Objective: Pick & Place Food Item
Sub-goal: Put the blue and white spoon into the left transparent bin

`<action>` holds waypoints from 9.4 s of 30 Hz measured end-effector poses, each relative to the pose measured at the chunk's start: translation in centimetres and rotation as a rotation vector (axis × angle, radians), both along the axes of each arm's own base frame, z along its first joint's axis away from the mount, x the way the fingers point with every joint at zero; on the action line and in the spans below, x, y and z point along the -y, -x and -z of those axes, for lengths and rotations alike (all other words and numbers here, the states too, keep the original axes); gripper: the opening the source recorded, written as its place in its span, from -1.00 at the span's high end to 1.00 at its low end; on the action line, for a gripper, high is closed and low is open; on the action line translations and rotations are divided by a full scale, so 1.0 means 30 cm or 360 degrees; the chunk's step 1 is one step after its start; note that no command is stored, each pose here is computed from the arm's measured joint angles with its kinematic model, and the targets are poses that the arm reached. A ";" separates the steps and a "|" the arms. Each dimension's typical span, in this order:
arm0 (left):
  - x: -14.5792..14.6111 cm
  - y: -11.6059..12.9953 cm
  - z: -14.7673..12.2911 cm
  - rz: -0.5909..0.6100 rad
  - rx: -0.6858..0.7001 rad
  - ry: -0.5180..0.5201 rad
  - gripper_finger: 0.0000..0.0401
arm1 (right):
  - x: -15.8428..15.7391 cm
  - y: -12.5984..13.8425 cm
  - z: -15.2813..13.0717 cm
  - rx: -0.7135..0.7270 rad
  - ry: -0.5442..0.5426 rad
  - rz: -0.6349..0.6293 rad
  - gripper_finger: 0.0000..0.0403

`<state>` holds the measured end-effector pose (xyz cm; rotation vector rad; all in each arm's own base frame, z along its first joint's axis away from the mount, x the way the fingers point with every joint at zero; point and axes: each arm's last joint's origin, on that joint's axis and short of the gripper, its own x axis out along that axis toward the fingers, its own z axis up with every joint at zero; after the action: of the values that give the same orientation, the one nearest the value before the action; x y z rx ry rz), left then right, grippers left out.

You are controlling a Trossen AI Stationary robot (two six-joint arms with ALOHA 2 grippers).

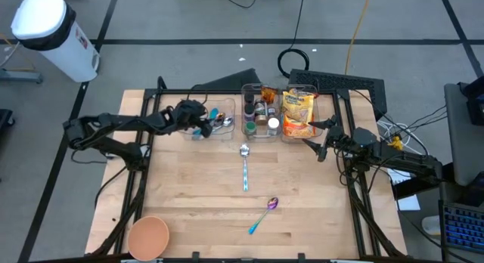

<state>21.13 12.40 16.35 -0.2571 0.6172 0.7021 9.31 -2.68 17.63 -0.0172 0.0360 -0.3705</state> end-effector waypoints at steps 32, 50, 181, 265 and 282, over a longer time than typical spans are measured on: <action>0.682 -0.395 -0.076 0.0791 0.0307 0.0333 -0.17 | 0.000 0.000 0.000 -0.0001 0.0000 0.0001 -0.73; 0.692 -0.541 0.159 0.0837 -0.0229 0.0600 -0.17 | 0.000 0.000 0.001 -0.0002 0.0000 0.0000 -0.73; 0.553 -0.385 0.152 0.0496 -0.0197 0.0271 0.92 | 0.000 0.000 0.000 -0.0001 0.0000 0.0001 -0.73; -0.050 -0.070 0.019 -0.0018 -0.0156 0.0071 0.92 | 0.000 0.000 0.000 -0.0001 0.0000 0.0001 -0.73; -0.043 -0.057 0.037 -0.0044 -0.0171 0.0109 0.88 | 0.000 0.000 0.000 -0.0001 0.0000 0.0001 -0.73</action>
<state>22.84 13.70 15.24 -0.2931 0.7422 0.7258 9.31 -2.69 17.62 -0.0172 0.0366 -0.3710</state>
